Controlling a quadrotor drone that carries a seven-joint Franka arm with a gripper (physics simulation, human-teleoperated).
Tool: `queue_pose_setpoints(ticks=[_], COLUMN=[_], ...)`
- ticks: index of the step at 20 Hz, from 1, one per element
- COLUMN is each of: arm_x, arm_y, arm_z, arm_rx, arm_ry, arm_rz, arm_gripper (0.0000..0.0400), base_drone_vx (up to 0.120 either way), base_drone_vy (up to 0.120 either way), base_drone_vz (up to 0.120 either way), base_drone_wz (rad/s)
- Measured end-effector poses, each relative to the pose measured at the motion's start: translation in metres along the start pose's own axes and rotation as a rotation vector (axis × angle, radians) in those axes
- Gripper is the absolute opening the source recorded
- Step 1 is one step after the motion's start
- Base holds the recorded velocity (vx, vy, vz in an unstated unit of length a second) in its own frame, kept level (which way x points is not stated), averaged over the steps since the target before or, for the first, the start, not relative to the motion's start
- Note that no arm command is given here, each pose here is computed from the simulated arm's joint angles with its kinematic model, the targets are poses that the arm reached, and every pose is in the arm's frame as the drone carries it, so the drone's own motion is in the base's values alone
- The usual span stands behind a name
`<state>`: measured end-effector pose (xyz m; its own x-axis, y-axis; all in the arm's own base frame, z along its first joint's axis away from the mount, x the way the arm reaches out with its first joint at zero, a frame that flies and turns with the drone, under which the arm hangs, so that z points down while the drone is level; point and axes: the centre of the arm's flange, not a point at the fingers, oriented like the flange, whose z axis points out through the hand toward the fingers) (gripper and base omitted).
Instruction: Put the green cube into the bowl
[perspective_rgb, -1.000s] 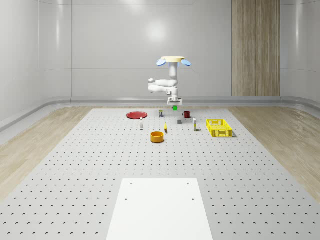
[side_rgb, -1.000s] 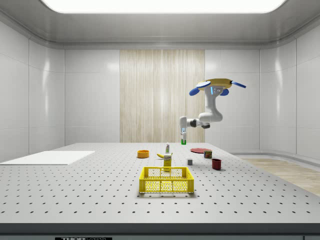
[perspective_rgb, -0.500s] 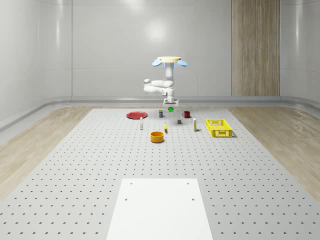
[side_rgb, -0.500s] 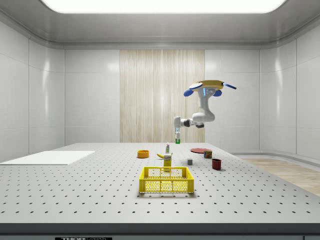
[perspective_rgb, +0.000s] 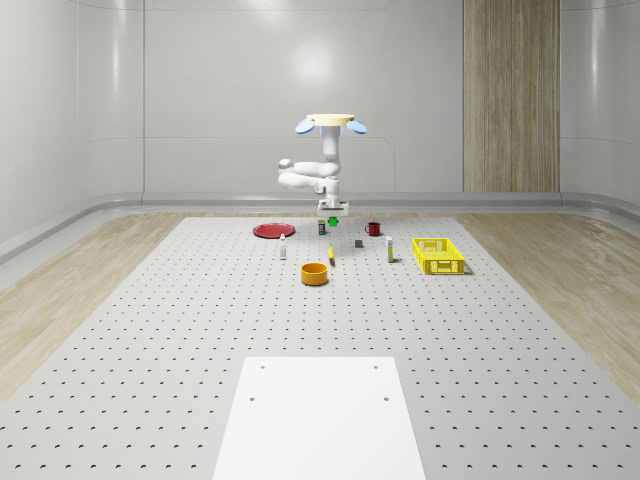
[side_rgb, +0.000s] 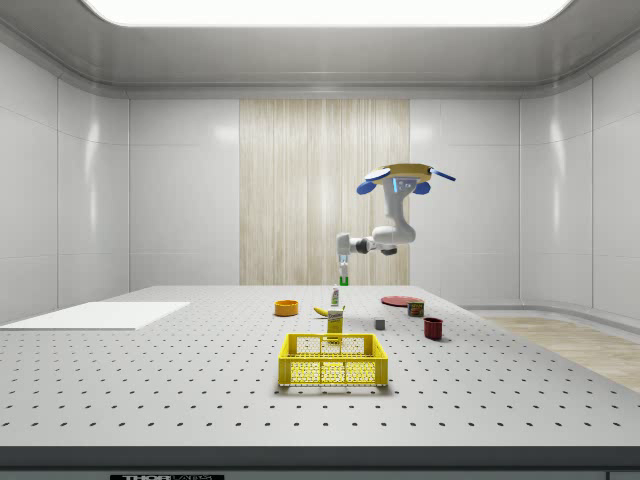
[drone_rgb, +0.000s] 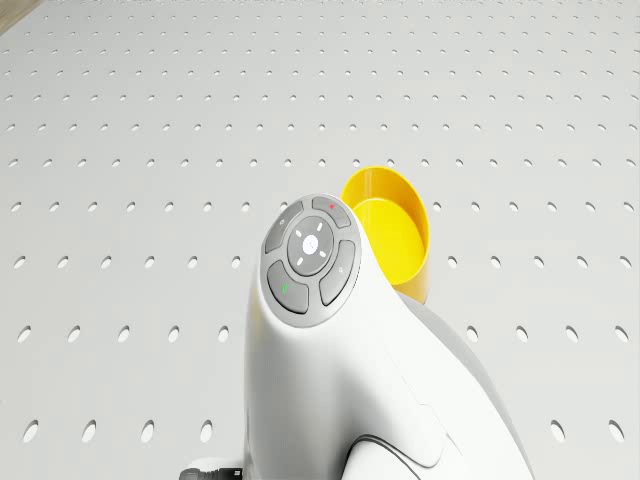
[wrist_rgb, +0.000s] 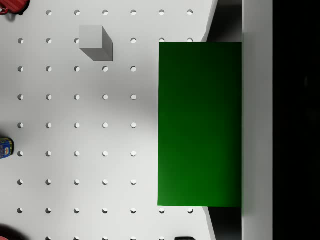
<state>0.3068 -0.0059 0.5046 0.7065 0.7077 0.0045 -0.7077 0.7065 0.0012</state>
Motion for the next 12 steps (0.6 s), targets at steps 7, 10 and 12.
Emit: queue_pose_setpoints(ticks=[7,10,12], arm_x=[0.0000,0.0000,0.0000], arm_y=[0.0000,0.0000,0.0000], arm_z=[0.0000,0.0000,0.0000], arm_rx=[0.000,0.000,0.000], arm_ry=[0.000,0.000,0.000], arm_rz=[0.000,0.000,0.000], arm_gripper=[0.0250,0.0250,0.0250], base_drone_vx=[0.120,0.120,0.120], base_drone_vy=[-0.120,-0.120,-0.120], base_drone_vz=[0.000,0.000,0.000], base_drone_wz=[0.000,0.000,0.000])
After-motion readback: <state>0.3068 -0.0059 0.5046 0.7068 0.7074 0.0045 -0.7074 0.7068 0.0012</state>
